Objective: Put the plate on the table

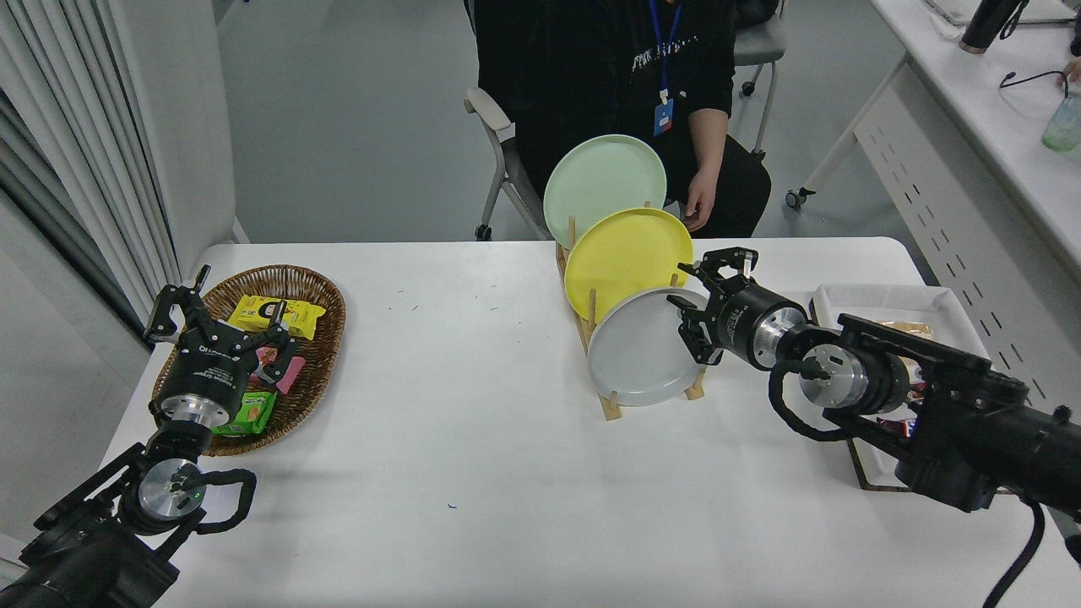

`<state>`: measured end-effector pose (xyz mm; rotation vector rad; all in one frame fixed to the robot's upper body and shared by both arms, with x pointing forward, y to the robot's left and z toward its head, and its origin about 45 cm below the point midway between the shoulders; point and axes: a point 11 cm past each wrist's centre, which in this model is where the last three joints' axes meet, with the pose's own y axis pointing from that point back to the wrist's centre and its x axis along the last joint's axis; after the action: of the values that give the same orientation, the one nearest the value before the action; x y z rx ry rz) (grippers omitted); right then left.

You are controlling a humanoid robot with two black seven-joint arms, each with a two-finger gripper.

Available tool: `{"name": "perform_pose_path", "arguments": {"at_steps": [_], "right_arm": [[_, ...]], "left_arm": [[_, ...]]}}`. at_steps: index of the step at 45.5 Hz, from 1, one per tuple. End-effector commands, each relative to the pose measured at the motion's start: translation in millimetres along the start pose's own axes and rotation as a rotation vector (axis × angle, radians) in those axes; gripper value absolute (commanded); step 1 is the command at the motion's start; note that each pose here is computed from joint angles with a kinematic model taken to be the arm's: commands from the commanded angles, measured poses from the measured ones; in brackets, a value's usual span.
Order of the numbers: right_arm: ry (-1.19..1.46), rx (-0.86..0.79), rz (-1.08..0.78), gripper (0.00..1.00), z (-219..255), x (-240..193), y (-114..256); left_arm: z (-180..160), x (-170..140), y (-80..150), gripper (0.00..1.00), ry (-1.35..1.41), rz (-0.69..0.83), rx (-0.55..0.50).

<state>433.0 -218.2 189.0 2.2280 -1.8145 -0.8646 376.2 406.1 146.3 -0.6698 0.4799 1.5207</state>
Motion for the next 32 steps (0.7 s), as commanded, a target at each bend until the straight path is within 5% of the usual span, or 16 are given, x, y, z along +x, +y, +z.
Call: {"name": "perform_pose_path", "arguments": {"at_steps": [1,32], "right_arm": [[-0.005,-0.004,0.000,0.39,1.8,0.2,0.3],[0.008,-0.008,-0.006,0.33,5.1,-0.6,0.2]], "left_arm": [[0.1,-0.1,-0.2,0.98,0.000,0.000,0.000],[0.1,-0.1,-0.2,0.98,0.000,0.000,0.000]]}}
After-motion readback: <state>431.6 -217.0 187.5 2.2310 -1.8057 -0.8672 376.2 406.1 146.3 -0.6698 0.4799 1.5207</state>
